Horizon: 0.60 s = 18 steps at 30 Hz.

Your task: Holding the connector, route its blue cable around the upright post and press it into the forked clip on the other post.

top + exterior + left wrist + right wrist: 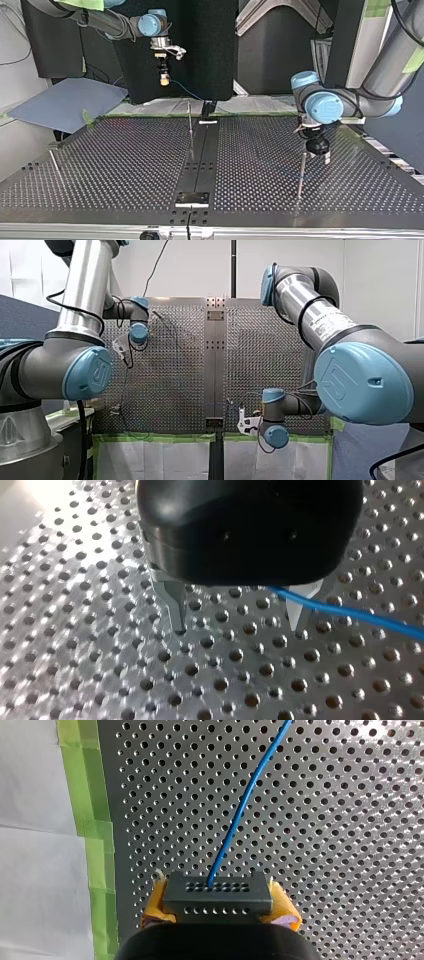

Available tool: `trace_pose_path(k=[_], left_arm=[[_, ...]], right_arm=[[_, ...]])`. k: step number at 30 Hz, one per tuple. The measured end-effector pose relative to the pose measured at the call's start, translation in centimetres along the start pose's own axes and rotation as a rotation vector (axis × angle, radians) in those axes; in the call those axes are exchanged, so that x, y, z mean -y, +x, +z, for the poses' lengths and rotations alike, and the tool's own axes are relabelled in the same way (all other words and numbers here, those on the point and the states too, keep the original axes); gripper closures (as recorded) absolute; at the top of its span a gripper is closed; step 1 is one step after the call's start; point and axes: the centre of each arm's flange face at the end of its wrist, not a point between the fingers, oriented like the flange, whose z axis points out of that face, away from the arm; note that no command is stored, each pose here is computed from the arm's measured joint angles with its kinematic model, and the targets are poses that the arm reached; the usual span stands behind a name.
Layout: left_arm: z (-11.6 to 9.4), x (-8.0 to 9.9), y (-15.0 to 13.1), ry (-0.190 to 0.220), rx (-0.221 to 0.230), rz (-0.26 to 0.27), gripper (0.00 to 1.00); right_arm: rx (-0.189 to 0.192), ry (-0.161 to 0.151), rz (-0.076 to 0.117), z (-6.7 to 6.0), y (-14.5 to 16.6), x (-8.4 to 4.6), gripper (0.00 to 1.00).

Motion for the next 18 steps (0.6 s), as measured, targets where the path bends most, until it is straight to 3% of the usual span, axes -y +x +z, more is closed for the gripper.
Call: trace_pose_path(k=[18], left_arm=[[-0.4,-2.1,1.1,-0.029,0.027,-0.043,0.00]], right_arm=[[-0.002,0.011,0.000,0.0,0.0,0.1,1.00]])
